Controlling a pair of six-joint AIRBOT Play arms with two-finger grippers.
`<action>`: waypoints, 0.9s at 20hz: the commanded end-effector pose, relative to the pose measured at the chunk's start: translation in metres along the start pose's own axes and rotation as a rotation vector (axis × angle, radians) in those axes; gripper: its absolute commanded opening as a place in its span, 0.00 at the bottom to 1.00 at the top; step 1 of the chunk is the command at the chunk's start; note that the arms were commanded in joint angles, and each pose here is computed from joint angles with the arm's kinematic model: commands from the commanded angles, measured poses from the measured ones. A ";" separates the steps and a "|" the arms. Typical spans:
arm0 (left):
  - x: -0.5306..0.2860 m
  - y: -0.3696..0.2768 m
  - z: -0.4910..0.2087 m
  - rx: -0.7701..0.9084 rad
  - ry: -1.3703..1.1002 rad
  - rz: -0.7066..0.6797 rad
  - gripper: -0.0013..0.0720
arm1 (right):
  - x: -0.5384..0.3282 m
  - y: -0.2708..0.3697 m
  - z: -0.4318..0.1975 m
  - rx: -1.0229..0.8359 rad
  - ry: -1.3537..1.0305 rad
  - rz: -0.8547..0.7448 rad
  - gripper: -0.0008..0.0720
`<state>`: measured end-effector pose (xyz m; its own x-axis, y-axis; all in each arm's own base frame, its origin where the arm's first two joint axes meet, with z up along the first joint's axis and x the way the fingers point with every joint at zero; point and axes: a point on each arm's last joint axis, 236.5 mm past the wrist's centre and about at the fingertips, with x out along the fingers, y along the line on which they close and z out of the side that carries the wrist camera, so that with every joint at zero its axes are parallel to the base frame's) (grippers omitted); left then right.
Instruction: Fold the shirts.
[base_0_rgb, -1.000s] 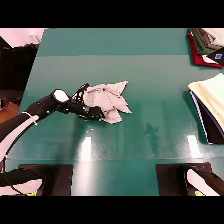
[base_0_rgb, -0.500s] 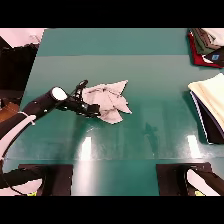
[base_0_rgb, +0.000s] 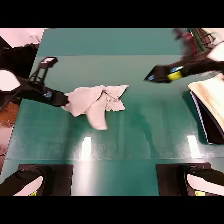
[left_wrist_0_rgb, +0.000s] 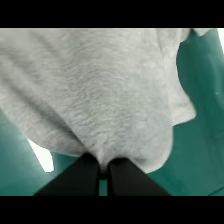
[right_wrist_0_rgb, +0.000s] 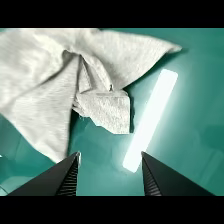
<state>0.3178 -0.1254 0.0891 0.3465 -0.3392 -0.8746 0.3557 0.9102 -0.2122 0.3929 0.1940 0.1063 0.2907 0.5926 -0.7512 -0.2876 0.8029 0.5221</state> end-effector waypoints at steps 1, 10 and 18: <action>-0.027 0.024 -0.015 0.030 0.023 0.113 0.05 | 0.091 -0.018 -0.017 0.056 0.092 0.000 0.64; -0.027 0.019 -0.020 0.021 0.044 0.094 0.05 | 0.179 -0.041 0.001 0.344 0.016 0.106 0.63; -0.027 0.018 -0.020 0.010 0.043 0.089 0.05 | 0.218 -0.031 0.003 0.380 -0.039 0.112 0.63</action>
<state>0.2977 -0.0952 0.0993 0.3388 -0.2456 -0.9083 0.3372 0.9329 -0.1265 0.4619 0.2886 -0.0647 0.2844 0.6742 -0.6816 0.0191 0.7069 0.7071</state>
